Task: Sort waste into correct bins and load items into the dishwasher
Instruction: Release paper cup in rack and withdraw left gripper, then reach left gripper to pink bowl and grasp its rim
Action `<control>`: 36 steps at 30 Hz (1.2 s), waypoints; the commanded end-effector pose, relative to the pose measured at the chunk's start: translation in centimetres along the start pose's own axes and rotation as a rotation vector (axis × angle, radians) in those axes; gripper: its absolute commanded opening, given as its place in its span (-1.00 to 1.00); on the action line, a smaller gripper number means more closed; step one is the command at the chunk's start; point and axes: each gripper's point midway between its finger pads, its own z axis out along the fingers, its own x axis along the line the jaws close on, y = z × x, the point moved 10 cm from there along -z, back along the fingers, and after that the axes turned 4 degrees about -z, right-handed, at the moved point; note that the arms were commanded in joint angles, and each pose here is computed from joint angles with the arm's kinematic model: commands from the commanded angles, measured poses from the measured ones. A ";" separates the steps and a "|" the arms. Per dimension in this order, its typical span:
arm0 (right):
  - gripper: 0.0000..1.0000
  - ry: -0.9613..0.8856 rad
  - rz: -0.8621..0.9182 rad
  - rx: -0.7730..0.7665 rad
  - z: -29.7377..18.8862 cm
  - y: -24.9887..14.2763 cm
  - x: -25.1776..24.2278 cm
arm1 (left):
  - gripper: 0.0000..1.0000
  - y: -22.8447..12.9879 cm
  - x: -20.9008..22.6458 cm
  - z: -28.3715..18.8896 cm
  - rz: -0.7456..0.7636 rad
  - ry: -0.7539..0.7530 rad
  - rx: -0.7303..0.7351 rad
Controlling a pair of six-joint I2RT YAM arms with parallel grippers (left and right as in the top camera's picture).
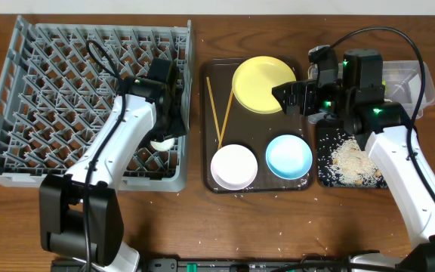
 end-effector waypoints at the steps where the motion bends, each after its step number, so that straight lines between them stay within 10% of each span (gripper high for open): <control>1: 0.98 0.002 -0.021 -0.005 -0.2 0.1 0.3 | 0.50 0.2 0.0 0.5 -0.003 0.025 0.014; 17: 0.99 0.002 -0.017 0.002 -0.2 0.0 0.3 | 0.33 -1.0 1.0 -3.6 -0.011 -0.019 0.006; 31: 0.98 0.001 -0.013 0.012 -0.2 -0.2 0.3 | 0.63 -0.6 0.7 -3.9 -0.017 -0.040 -0.020; 36: 0.99 -0.002 -0.016 -0.008 -0.3 0.1 0.1 | 0.48 -1.0 -1.4 -7.8 0.083 -0.262 -0.033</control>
